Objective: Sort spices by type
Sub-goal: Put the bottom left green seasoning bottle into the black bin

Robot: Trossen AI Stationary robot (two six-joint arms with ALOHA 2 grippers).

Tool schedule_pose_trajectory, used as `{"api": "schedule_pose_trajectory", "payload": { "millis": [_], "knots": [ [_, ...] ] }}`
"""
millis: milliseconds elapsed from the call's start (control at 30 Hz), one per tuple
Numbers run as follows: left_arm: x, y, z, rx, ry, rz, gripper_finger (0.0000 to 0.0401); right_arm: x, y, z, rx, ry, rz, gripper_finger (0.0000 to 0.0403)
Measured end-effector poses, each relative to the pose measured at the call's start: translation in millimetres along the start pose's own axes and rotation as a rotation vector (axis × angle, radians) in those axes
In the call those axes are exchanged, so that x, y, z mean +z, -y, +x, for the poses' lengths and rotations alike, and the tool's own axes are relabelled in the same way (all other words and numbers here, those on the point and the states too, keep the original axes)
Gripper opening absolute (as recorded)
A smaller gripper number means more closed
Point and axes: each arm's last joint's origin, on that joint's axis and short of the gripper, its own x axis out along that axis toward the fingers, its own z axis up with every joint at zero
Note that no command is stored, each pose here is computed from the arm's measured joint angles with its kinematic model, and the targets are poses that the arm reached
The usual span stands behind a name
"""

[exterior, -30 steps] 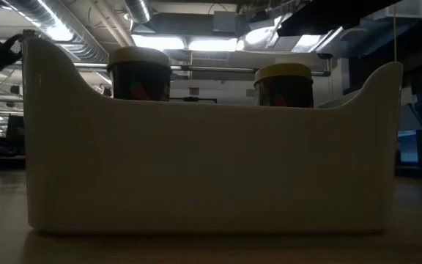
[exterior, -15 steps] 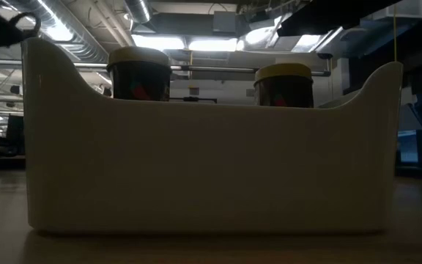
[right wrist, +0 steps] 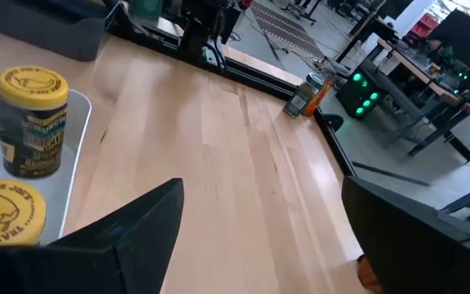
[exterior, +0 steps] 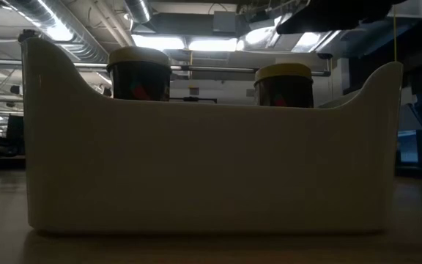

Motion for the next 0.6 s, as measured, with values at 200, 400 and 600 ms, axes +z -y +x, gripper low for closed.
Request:
{"api": "schedule_pose_trajectory", "payload": {
  "millis": [200,400,600],
  "knots": [
    [1,15,-20,-0.098,-0.083,-0.114,0.0192,0,0,0,-0.001,-0.001,-0.057,0.0331],
    [-5,26,-27,-0.141,-0.137,-0.235,0.0192,0,0,0,-0.002,-0.001,-0.093,0.0331],
    [-20,49,-16,-0.128,-0.161,-0.328,0.0192,0,0,0,-0.002,-0.001,-0.117,0.0331]
  ]
}}
